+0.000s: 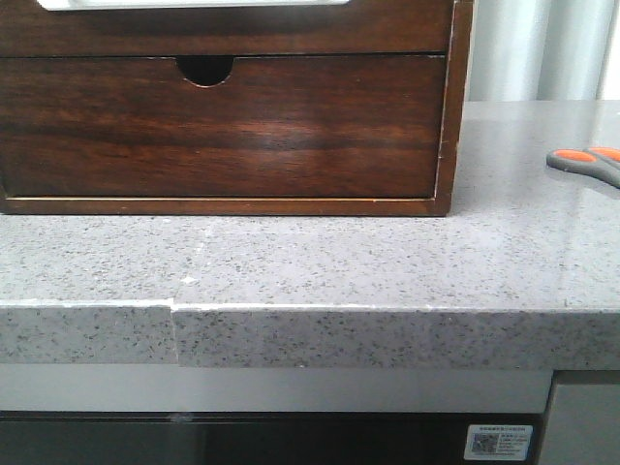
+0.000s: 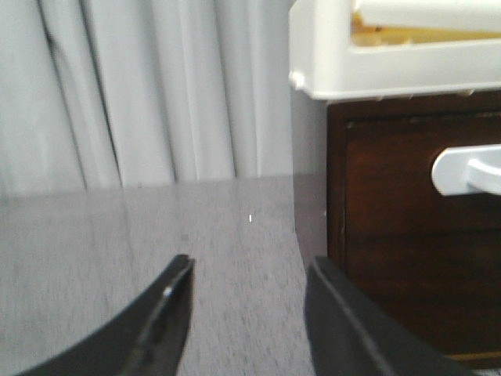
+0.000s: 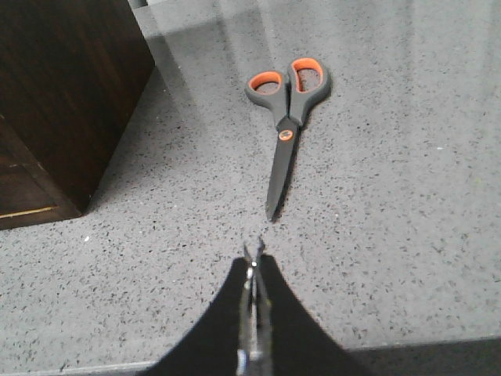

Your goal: Put scissors in drawer with both arms

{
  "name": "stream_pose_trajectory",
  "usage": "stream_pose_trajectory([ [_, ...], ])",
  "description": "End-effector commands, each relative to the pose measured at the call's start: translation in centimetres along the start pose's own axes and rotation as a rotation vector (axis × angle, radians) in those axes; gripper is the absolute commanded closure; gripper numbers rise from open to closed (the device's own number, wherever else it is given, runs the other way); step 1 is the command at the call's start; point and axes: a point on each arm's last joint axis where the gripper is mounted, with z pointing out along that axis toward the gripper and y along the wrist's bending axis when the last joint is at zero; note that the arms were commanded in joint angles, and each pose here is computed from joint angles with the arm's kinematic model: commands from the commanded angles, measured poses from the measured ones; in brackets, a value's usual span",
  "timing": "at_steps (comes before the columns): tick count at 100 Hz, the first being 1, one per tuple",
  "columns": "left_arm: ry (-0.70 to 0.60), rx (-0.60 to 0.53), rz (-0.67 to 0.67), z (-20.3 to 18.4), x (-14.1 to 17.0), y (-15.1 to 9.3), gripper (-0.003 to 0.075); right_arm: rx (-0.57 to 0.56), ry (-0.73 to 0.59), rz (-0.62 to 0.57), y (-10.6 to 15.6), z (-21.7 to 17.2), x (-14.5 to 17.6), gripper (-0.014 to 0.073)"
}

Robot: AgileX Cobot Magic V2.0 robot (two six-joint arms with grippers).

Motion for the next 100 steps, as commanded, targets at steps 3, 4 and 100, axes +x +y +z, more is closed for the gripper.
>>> stream_pose_trajectory([
  [3, -0.214, 0.092, 0.191, 1.3, -2.6, -0.9, 0.0329, -0.012, -0.124, -0.004, 0.2, -0.1, -1.7, 0.0656],
  [4, -0.214, 0.104, 0.213, 1.5, -2.5, -1.0, 0.0330, -0.012, -0.124, -0.004, 0.2, -0.1, -1.7, 0.0656],
  [100, -0.238, 0.730, 1.006, 13.2, -4.1, -9.2, 0.0375, -0.013, -0.126, -0.004, 0.2, -0.1, -1.8, 0.0656],
])
